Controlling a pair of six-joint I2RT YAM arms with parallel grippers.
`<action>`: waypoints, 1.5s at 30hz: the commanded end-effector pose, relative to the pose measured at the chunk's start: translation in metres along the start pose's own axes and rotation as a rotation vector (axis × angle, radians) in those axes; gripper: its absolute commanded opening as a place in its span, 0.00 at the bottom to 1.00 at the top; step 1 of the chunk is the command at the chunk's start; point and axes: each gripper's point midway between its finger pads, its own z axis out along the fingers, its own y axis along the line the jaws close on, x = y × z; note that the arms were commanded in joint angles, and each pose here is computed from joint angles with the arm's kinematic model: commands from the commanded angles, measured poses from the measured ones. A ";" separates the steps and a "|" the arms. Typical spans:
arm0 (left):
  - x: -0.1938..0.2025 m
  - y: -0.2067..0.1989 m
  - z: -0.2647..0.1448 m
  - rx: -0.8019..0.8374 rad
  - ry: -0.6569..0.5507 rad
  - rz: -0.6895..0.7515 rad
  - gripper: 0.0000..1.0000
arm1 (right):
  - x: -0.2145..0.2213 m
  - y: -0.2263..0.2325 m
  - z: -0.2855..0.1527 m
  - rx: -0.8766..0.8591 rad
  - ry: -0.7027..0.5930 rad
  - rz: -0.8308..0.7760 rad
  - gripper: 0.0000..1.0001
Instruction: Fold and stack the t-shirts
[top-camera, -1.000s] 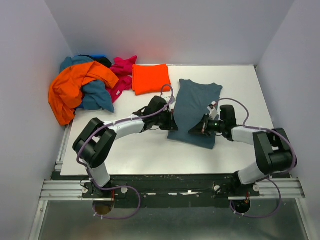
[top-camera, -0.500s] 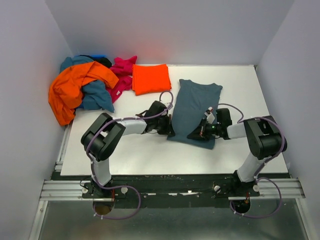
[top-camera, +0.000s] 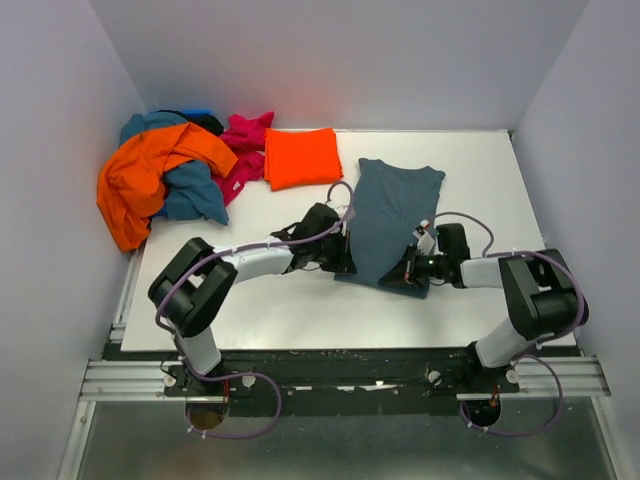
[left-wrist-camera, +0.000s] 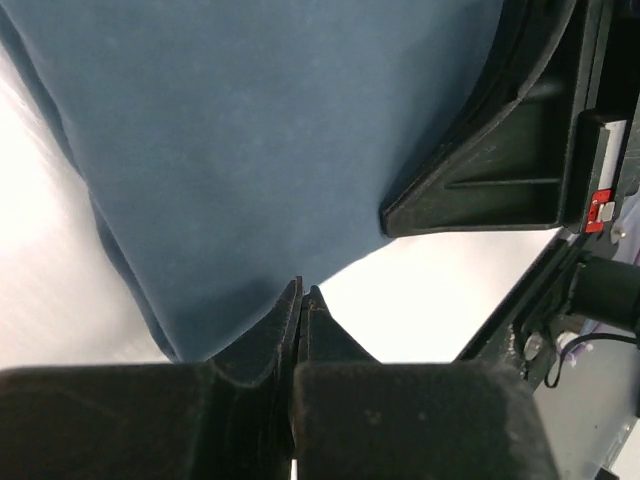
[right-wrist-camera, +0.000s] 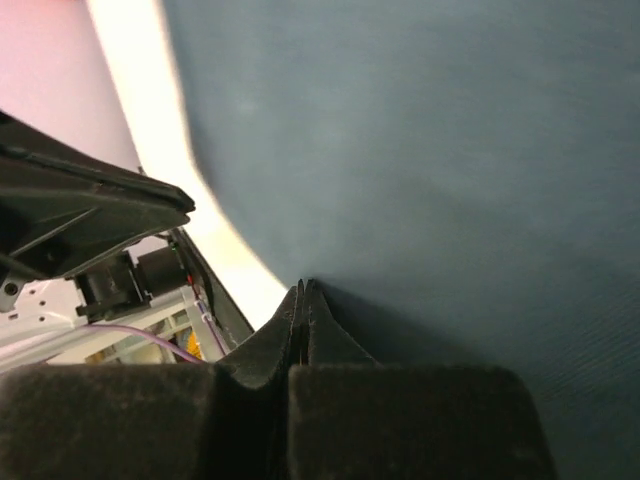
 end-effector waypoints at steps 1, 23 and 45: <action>0.034 0.025 0.019 -0.041 0.107 -0.068 0.03 | 0.008 -0.030 0.013 0.059 0.044 0.062 0.01; 0.008 0.051 -0.044 -0.298 -0.069 -0.006 0.45 | -0.004 -0.046 -0.120 0.733 -0.359 0.088 0.57; 0.020 0.052 -0.021 -0.238 -0.015 -0.013 0.43 | 0.013 -0.080 -0.092 0.750 -0.266 0.179 0.31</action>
